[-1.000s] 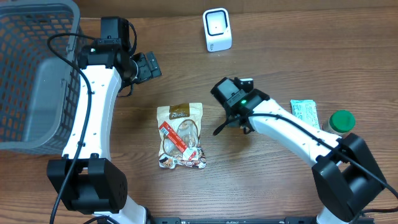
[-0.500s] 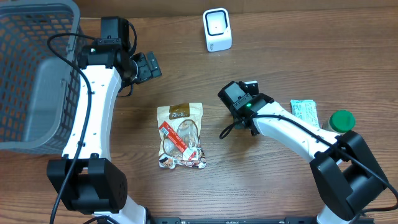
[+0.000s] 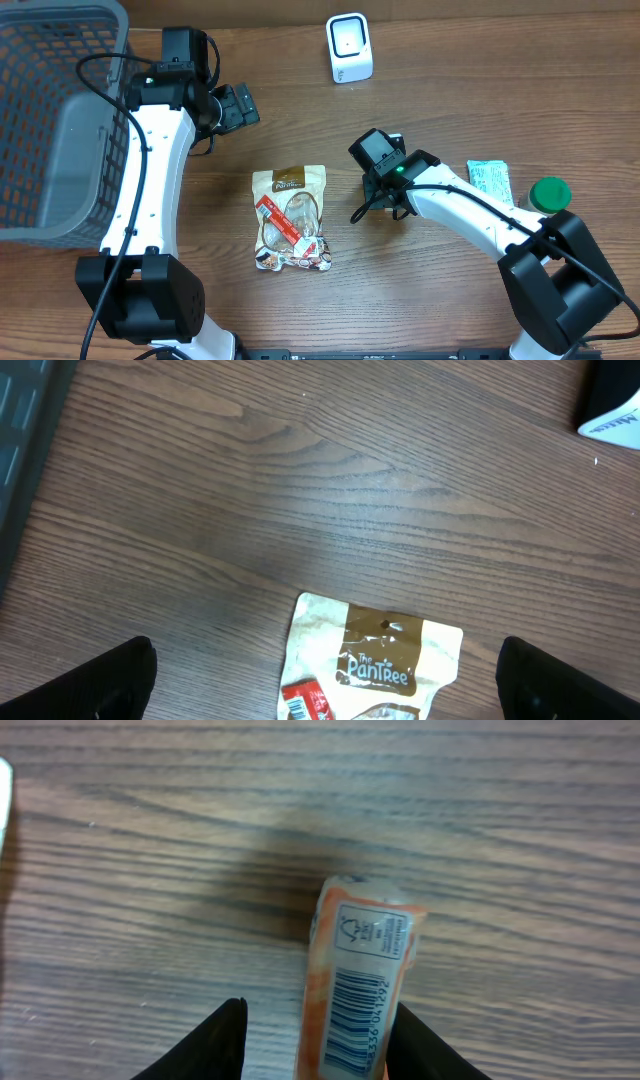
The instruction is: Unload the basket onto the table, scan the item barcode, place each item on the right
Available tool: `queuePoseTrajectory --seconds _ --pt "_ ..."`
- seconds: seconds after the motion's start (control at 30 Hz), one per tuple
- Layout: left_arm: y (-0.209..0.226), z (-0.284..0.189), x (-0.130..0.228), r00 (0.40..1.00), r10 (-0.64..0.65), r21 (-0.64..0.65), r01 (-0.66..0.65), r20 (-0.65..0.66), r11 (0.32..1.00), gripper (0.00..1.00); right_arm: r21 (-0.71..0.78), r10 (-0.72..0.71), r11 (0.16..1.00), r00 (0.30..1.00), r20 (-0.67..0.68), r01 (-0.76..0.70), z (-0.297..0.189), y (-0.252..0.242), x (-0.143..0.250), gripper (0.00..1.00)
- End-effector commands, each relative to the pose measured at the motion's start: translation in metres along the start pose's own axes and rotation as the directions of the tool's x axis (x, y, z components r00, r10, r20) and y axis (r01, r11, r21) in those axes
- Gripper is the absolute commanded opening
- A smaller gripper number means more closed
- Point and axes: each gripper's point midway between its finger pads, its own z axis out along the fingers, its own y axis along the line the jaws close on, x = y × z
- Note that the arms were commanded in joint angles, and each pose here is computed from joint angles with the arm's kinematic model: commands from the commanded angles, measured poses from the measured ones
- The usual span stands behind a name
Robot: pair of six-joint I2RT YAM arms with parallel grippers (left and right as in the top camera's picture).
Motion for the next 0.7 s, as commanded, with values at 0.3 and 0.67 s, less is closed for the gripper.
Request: queuePoseTrajectory --seconds 0.3,0.67 --pt "0.000 -0.011 -0.006 0.999 0.018 0.005 -0.018 0.033 1.000 1.00 0.156 0.007 0.988 0.998 0.061 -0.016 -0.010 -0.034 -0.014 0.19" --pt "0.000 -0.011 -0.006 0.999 0.018 0.005 -0.018 0.033 1.000 1.00 0.482 -0.069 0.876 0.992 0.104 0.010 -0.031 -0.095 -0.018 0.11"
